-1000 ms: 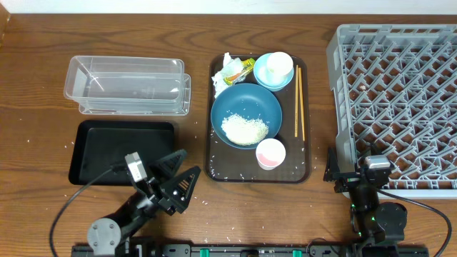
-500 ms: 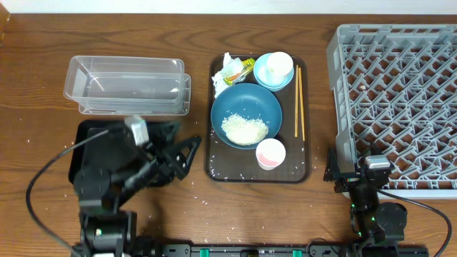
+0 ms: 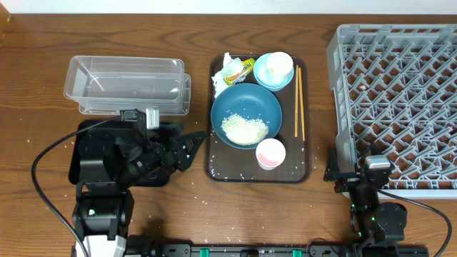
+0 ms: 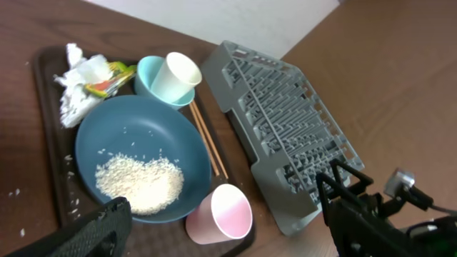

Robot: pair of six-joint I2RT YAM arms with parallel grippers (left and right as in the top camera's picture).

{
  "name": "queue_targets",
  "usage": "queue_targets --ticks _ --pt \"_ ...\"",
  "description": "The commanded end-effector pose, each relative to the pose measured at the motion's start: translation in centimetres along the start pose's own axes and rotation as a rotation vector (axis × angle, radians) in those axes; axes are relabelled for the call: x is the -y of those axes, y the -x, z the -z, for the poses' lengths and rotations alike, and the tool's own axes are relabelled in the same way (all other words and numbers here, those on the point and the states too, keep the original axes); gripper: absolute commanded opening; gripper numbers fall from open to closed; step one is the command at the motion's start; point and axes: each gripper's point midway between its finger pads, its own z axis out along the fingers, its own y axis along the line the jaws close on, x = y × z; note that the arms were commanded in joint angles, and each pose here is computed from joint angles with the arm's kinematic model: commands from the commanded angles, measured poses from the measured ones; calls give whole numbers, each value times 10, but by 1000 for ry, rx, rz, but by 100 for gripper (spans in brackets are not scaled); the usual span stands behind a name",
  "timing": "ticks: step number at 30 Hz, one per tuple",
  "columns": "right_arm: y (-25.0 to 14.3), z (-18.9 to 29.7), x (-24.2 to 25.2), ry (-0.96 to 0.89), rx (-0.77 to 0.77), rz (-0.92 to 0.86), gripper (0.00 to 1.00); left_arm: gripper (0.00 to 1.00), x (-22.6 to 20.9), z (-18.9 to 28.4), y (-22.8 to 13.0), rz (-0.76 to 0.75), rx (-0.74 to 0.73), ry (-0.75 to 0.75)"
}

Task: Sort waste into correct bins and load items into the dishwasher rack
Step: 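Raise the left arm and move it over the teal plate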

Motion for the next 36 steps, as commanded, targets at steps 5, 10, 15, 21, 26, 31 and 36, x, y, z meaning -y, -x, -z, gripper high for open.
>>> queue_targets --ticks 5,10,15,21,26,31,36 --pt "0 0 3 -12 0 11 99 90 15 5 9 31 24 -22" --pt "0 0 3 -12 0 11 99 90 22 6 22 -25 72 -45" --pt "0 0 3 -12 0 11 99 90 32 9 41 -108 145 -69" --pt "0 0 3 -12 0 11 99 90 29 5 56 -132 155 -43" --pt "0 0 3 -12 0 11 99 90 33 -1 80 -165 125 -24" --pt "0 0 3 -12 0 11 99 90 23 -9 88 -168 -13 87" --pt "0 0 3 -12 0 11 99 90 -14 -6 92 -216 -93 419"
